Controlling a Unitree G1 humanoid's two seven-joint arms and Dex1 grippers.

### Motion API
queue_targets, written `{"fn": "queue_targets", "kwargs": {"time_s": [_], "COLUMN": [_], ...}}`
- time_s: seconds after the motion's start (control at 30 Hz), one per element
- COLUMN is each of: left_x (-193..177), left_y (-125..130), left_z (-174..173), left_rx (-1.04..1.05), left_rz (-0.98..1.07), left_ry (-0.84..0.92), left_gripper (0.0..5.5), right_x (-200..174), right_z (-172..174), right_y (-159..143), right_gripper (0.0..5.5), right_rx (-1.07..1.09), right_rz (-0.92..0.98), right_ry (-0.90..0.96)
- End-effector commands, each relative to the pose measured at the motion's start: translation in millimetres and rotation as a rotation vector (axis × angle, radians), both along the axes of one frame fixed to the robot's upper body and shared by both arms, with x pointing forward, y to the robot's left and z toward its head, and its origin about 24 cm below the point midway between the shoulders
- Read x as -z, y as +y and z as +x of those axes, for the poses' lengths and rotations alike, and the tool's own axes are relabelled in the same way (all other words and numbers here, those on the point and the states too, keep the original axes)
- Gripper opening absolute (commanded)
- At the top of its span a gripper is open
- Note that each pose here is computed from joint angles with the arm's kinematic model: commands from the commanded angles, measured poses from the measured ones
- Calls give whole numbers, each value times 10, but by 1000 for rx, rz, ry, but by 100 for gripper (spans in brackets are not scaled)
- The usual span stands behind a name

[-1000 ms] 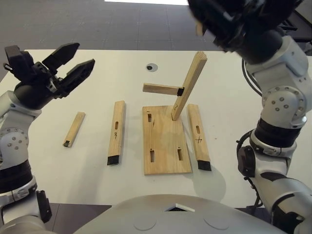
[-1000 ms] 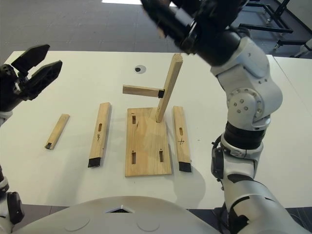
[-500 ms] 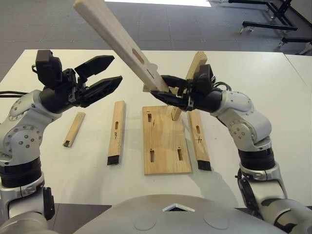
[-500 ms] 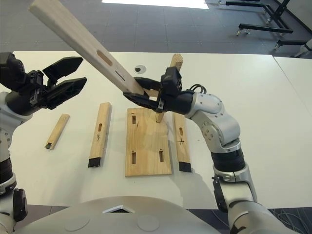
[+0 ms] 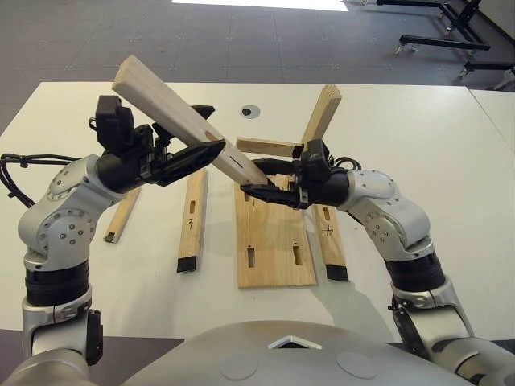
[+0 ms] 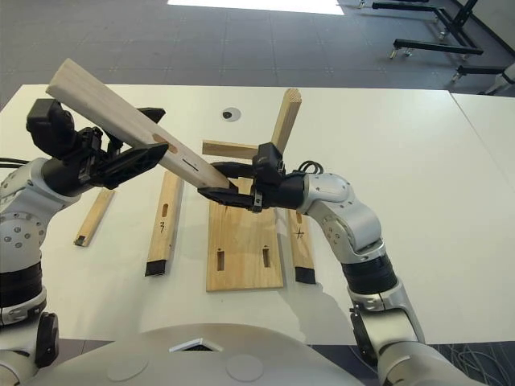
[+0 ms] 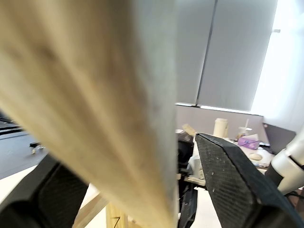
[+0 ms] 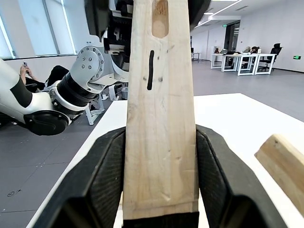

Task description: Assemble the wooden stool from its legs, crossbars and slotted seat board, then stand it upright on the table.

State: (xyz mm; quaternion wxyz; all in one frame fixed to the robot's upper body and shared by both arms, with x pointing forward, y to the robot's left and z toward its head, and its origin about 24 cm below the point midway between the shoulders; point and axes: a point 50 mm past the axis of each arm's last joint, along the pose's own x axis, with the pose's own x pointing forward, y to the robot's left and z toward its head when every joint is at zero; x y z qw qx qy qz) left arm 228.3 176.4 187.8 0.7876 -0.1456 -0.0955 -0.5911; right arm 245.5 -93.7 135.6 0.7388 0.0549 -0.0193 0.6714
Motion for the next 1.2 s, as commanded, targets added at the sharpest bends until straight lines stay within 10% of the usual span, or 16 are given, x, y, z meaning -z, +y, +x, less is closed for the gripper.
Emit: {"fn": "queue_targets", "kwargs": {"time_s": [0.03, 0.4, 0.7, 1.2], "left_x": [9, 108, 211, 131], "left_y": [-33, -18, -34, 473], "left_z": [-26, -31, -89, -37], "left_rx": [39, -6, 5, -242], "left_rz": [-4, -36, -26, 15], "left_ry": [33, 72, 75, -11], "left_gripper": [360, 218, 214, 213], "right_x": [-87, -82, -135, -637], "right_z": [75, 115, 299, 196], "right_y": [-1, -66, -194, -834], "right_gripper": [201, 201, 201, 506], "right_rx": [-8, -33, 34, 103], "right_rz": [7, -39, -108, -153], "right_ry": [-25, -32, -29, -100]}}
